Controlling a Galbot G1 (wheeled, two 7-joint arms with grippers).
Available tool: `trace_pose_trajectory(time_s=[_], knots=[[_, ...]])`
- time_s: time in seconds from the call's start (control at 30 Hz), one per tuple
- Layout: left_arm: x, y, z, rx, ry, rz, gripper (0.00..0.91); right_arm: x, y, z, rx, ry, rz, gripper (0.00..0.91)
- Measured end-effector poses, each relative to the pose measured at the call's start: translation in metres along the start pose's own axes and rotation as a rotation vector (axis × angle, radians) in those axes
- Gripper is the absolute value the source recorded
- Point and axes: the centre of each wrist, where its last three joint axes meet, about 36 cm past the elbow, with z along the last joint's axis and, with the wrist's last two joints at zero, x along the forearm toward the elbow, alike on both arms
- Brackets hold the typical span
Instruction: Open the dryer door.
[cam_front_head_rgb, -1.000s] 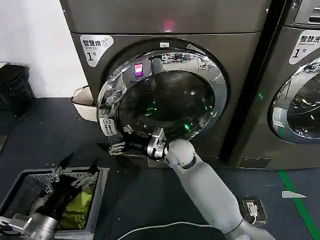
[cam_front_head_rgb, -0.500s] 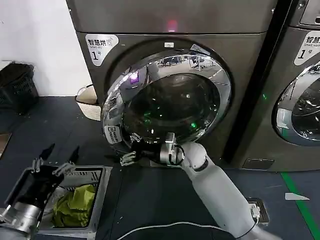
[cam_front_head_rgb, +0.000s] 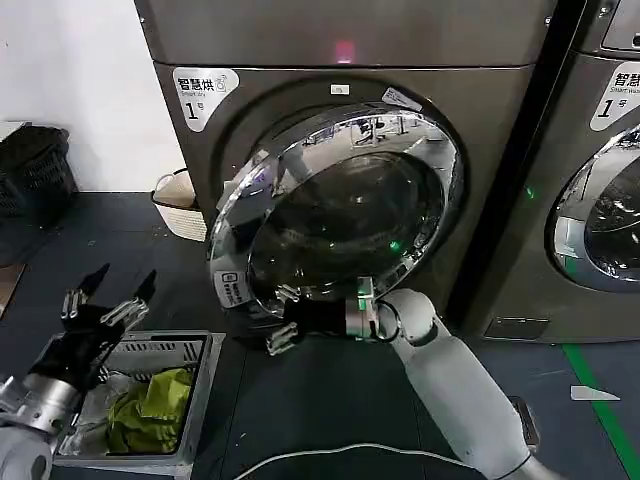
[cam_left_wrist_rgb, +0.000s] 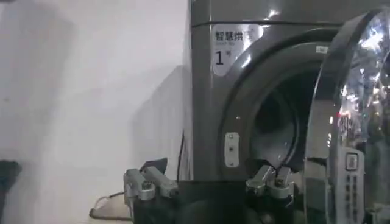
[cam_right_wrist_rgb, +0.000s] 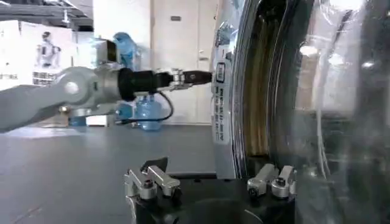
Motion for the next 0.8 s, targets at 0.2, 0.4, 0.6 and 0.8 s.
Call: trace_pose_trajectory(time_s=[0.2,0.4,0.6,0.8], knots=[[-0.011,0.001,-0.005,0.002,-0.009,0.030,0.907,0.017,-0.002,0.002,0.009,-0.011,-0.050,0.907],[-0.018,0.000,-0.008,0.008,-0.018,0.050,0.907,0.033,0.001,0.007,0.012,-0.013,-0.100,0.907],[-0.024,-0.001,-0.010,0.010,-0.021,0.069,0.907,0.051,0.008,0.010,0.014,-0.003,-0.163,0.907],[-0.031,-0.004,-0.011,0.025,-0.021,0.107,0.907,0.074,0.013,0.011,0.014,-0.006,-0.191,0.907]])
